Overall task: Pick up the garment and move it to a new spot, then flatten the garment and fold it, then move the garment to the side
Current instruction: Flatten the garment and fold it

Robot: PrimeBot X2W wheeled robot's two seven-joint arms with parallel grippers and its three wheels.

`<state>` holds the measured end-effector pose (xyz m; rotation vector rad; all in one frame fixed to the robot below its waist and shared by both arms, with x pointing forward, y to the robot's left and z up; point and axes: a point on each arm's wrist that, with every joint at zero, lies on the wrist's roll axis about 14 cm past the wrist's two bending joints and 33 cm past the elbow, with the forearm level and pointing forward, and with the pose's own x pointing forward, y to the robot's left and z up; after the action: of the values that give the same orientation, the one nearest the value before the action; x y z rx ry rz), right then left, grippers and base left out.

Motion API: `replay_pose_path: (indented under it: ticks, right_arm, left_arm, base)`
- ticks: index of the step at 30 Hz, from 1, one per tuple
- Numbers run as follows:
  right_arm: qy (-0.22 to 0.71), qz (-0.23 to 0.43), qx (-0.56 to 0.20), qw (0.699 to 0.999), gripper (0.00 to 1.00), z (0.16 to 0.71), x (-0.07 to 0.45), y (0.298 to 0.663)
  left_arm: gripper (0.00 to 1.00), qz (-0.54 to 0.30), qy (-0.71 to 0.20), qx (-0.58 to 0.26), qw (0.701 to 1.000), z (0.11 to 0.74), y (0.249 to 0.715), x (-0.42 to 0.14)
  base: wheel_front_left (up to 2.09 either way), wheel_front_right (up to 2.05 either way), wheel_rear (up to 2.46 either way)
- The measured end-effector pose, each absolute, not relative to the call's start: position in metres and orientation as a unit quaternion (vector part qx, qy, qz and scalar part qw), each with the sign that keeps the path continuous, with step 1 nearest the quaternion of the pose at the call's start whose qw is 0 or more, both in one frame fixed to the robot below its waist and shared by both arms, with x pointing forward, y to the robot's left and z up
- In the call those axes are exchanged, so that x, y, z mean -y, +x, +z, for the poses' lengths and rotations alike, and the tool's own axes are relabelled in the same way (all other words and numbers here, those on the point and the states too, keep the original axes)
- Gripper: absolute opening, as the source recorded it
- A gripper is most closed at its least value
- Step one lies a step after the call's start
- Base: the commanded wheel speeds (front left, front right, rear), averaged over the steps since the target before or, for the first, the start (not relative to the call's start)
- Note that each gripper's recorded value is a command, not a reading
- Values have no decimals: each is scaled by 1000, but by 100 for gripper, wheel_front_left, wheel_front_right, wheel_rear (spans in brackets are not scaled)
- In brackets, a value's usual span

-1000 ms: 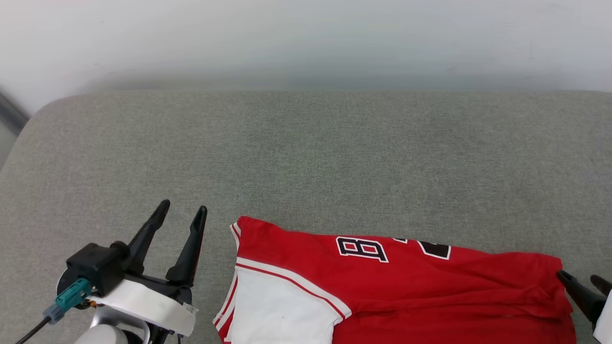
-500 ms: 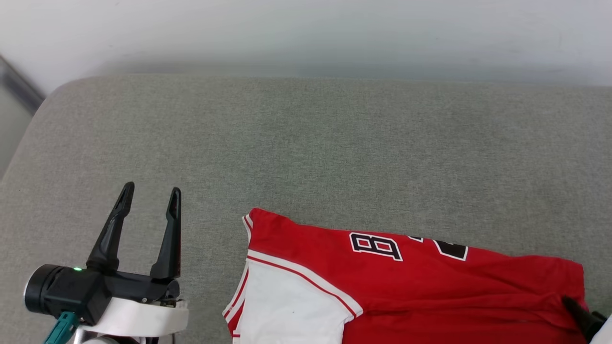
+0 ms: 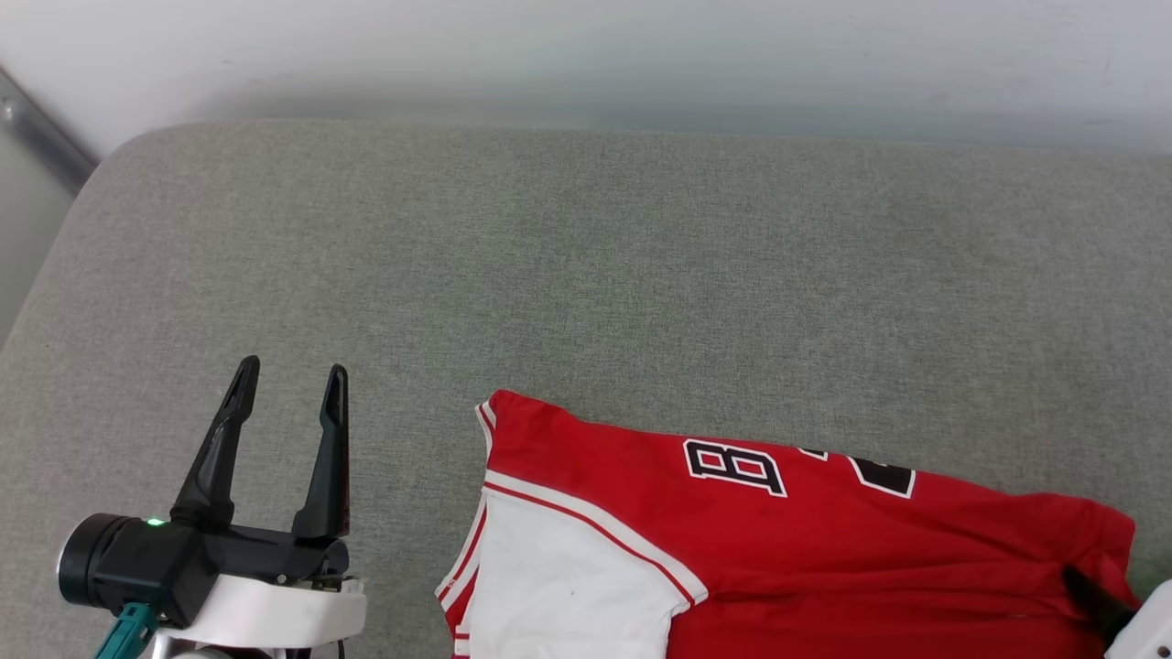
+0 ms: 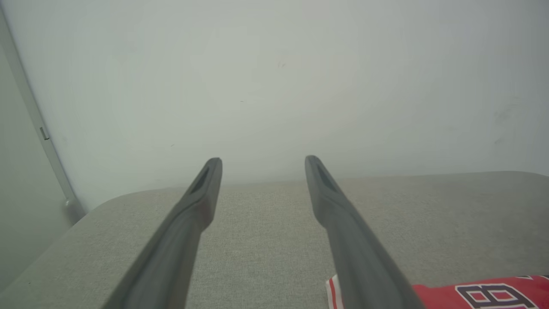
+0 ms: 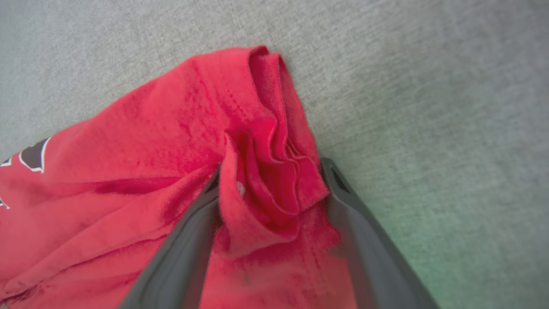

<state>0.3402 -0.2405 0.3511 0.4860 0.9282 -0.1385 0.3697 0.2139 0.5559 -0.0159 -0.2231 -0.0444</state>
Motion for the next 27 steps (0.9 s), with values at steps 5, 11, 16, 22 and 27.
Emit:
replay_pose_path:
  ticks: [5,11,16,22,27]
  right_arm:
    - [237,-45,-431,869,0,354,227,346]
    - [234,-42,-405,883,0,365,230,350]
    - [224,-77,-378,895,0,376,261,351]
    - [195,-132,-355,905,0,388,309,346]
    - [198,-111,-334,915,0,405,298,354]
  left_arm:
    - [100,-20,-8,110,994,554,369,-214]
    - [100,-20,-9,116,993,558,366,-214]
    - [100,-21,-10,116,993,557,365,-213]
    - [100,-24,-12,112,993,554,364,-210]
    - [100,-28,-13,115,993,556,361,-208]
  base:
    - [0,0,0]
    - [0,0,0]
    - [0,0,0]
    - [0,0,0]
    - [0,0,0]
